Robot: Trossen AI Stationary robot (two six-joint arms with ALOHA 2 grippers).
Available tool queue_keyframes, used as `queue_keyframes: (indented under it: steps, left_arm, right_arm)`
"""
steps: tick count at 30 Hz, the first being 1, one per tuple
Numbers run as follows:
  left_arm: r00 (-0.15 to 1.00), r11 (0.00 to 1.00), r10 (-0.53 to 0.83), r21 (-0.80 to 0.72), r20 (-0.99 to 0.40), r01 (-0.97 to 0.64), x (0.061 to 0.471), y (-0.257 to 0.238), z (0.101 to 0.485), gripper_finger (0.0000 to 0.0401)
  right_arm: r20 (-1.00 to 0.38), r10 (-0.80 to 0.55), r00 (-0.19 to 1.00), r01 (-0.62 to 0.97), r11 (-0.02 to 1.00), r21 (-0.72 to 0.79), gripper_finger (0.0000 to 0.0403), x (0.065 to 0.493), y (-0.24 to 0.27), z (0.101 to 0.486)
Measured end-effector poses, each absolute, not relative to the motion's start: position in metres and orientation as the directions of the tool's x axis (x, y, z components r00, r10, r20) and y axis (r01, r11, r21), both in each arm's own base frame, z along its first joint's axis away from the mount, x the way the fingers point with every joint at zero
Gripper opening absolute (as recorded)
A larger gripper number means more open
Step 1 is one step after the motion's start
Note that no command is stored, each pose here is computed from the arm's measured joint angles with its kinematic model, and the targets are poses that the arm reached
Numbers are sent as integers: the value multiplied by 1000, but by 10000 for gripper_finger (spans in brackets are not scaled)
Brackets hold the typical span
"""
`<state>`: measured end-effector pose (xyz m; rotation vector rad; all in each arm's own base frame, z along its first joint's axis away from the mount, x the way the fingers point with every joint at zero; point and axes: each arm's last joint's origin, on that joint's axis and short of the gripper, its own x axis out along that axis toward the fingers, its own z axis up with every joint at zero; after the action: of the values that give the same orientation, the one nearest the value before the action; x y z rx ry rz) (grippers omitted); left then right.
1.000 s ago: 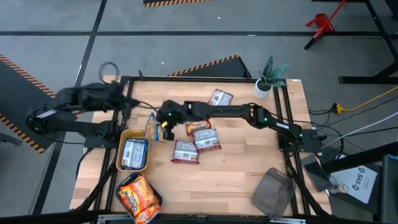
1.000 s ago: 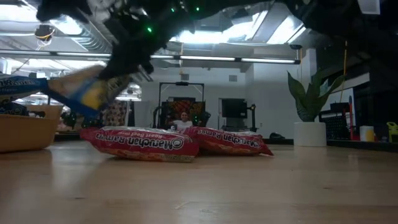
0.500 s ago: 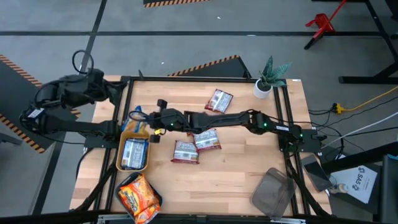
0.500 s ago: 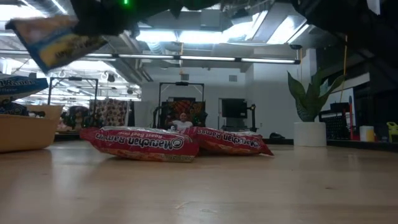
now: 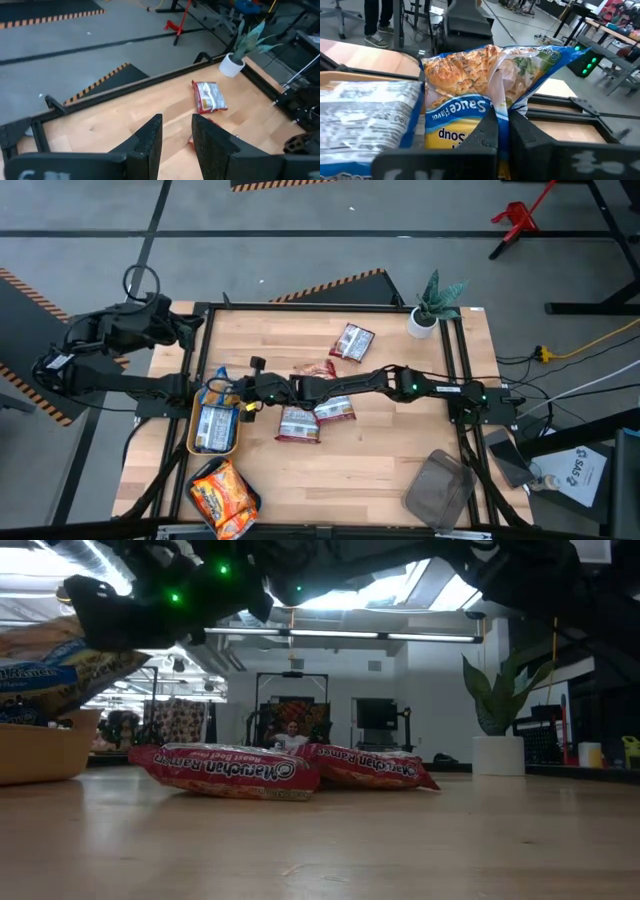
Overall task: Sort Maruchan noodles
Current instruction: Put the blue noodle pack into the yellow bin, then put the red noodle pack into the black bin
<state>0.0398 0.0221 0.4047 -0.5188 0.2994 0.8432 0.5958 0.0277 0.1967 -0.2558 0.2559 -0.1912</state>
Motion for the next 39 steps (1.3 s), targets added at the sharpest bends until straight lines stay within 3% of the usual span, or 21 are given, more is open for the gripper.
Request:
queue_keyframes:
  steps: [9,25,29,34,39]
  left_arm:
    - [609,547,561,-301,-561,-781,58,24,372,101]
    - [532,538,360,-295,-766,-789,81,22,304,101]
    - [547,551,303,-325,-781,-769,82,21,303,101]
    - [576,556,295,-353,-762,-752,84,21,305,101]
    - [683,629,351,-379,-641,-679,87,22,328,101]
  right_arm:
    - [-251,-274,929,137,880,-454,34,594,33,194]
    - [-296,-103,950,-73,847,-527,141,593,46,191]
    - [-316,-180,931,-30,829,-559,144,591,51,192]
    - [-398,-244,884,-45,804,-593,144,574,45,227]
    - [-553,-266,789,-35,880,-473,144,533,26,287]
